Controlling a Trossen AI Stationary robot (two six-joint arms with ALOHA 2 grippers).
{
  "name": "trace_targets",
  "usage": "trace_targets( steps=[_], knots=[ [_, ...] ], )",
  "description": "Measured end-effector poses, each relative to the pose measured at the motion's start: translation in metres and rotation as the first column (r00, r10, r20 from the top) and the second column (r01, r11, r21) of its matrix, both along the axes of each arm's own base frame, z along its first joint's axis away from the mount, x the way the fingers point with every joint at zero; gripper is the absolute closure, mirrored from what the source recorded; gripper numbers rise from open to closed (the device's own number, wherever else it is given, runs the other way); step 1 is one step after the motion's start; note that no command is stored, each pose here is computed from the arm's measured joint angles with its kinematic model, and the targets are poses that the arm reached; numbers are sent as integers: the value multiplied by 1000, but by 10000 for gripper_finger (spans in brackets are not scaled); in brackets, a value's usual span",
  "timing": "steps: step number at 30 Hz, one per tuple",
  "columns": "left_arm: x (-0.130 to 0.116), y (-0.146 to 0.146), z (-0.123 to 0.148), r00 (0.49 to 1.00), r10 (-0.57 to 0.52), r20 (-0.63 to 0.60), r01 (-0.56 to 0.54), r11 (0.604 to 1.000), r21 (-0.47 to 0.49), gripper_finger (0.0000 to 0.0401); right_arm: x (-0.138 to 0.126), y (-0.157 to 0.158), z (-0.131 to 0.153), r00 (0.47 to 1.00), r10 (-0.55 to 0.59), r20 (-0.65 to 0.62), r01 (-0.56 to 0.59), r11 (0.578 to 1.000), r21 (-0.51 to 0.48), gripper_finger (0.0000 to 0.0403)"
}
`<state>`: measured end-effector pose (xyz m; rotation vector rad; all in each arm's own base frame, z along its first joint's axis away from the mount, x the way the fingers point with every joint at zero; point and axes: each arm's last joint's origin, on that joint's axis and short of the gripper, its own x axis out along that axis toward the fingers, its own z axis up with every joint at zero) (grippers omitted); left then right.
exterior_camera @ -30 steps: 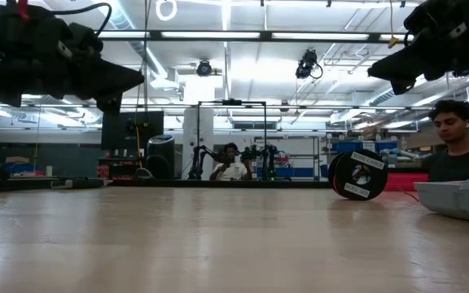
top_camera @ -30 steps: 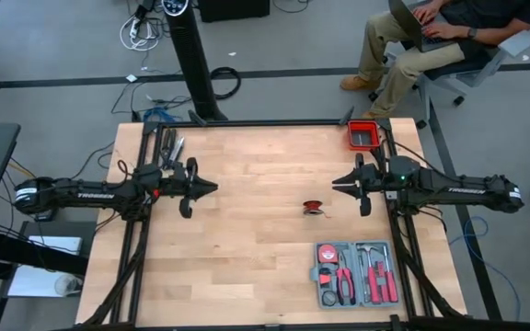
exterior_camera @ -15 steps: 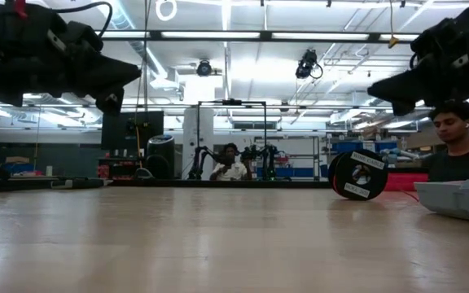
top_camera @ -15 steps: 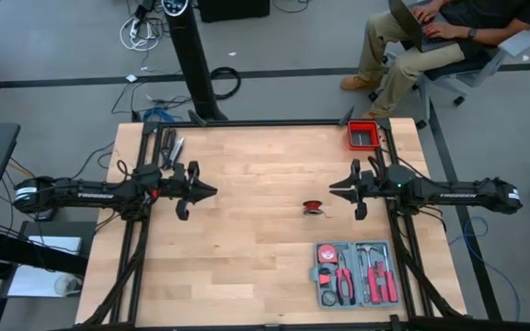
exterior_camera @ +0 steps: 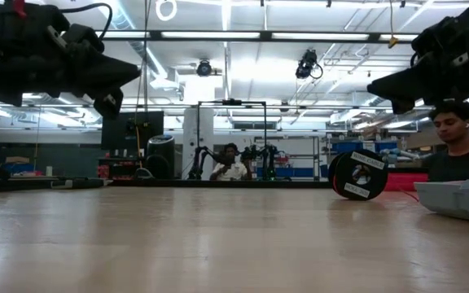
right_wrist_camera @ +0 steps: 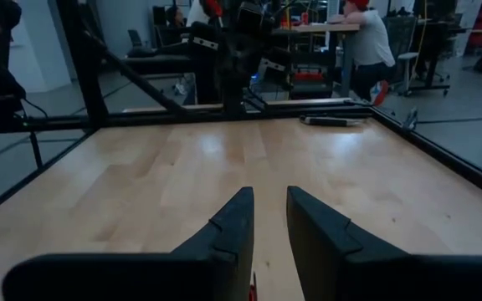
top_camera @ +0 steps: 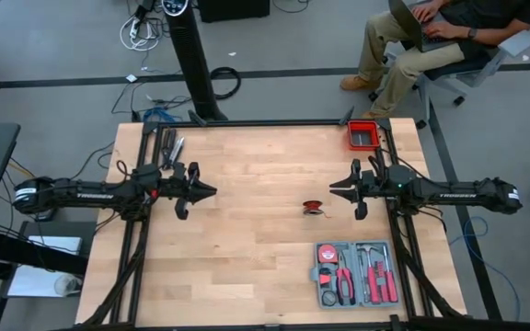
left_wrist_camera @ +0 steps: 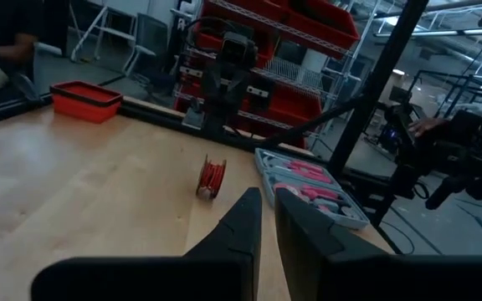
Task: Coil cords
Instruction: Return to Home Position
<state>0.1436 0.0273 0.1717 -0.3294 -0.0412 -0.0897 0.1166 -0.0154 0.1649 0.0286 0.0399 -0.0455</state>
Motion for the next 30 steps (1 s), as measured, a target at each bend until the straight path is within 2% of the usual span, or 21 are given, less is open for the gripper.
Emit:
trace_targets(
  steps=[16, 20, 30],
  knots=[
    [-23, -6, 20, 991, 5, 133, -10, 999, 34, 359, 0, 0, -2, 1000, 0, -18, 0, 1000, 3, 329],
    [-29, -7, 17, 995, 6, 104, -9, 1000, 27, 359, -1, 0, -4, 999, 0, -43, 1, 1000, 7, 329],
    [-38, -10, -6, 996, 11, -85, -12, 1000, -20, 359, -4, 1, -5, 999, 2, -49, -2, 1000, 8, 329]
  ],
)
